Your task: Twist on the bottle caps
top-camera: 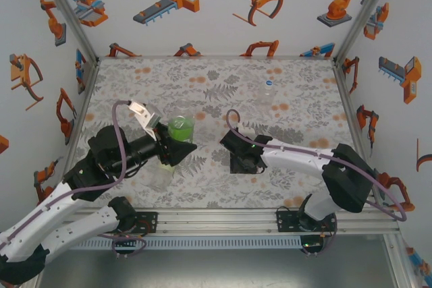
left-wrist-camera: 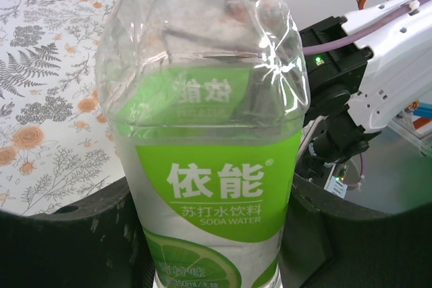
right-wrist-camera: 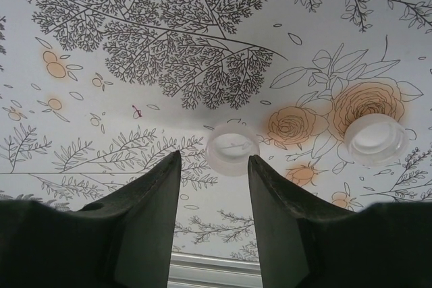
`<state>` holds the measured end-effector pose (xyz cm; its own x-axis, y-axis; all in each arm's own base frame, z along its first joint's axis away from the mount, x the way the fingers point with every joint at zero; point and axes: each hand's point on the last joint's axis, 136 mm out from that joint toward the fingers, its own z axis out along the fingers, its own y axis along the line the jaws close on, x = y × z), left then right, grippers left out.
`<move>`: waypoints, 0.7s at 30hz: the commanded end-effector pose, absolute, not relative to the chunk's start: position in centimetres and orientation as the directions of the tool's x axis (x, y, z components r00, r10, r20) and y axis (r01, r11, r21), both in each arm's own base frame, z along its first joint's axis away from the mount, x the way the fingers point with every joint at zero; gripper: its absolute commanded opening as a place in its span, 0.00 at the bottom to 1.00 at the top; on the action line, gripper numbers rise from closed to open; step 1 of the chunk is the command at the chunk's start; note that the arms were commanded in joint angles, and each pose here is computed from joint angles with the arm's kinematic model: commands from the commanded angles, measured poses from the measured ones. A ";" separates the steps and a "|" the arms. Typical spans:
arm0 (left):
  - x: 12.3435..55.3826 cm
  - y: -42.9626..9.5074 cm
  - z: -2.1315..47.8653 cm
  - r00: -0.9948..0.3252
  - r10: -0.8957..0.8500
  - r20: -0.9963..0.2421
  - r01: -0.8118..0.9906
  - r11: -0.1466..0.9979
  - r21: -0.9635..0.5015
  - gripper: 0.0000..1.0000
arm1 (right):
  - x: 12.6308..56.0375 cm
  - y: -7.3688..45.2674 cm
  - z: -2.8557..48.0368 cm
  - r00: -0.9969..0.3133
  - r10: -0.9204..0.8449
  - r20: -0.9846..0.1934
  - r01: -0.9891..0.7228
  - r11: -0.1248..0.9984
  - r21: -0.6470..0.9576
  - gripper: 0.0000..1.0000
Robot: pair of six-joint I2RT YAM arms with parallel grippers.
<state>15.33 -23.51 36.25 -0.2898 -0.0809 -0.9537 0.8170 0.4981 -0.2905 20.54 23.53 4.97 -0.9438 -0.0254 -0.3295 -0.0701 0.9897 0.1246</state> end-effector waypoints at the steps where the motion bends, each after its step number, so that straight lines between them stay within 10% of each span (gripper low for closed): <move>1: 15.5 -23.2 35.9 -0.304 -0.095 -0.948 0.803 0.510 -0.308 0.00 | 21.1 23.7 5.7 -0.935 -0.032 -0.353 -0.073 0.992 0.103 0.45; 21: 16.1 -24.5 35.8 -0.314 -0.073 -0.947 0.810 0.500 -0.307 0.00 | 20.6 23.3 4.1 -0.946 -0.049 -0.320 -0.076 0.995 0.071 0.46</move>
<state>16.33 -24.57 34.26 -0.3302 -0.0354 -0.9432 0.8000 0.5198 -0.2996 20.56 23.05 4.04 -0.9481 -0.0392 -0.3155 -0.0667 0.9948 0.0769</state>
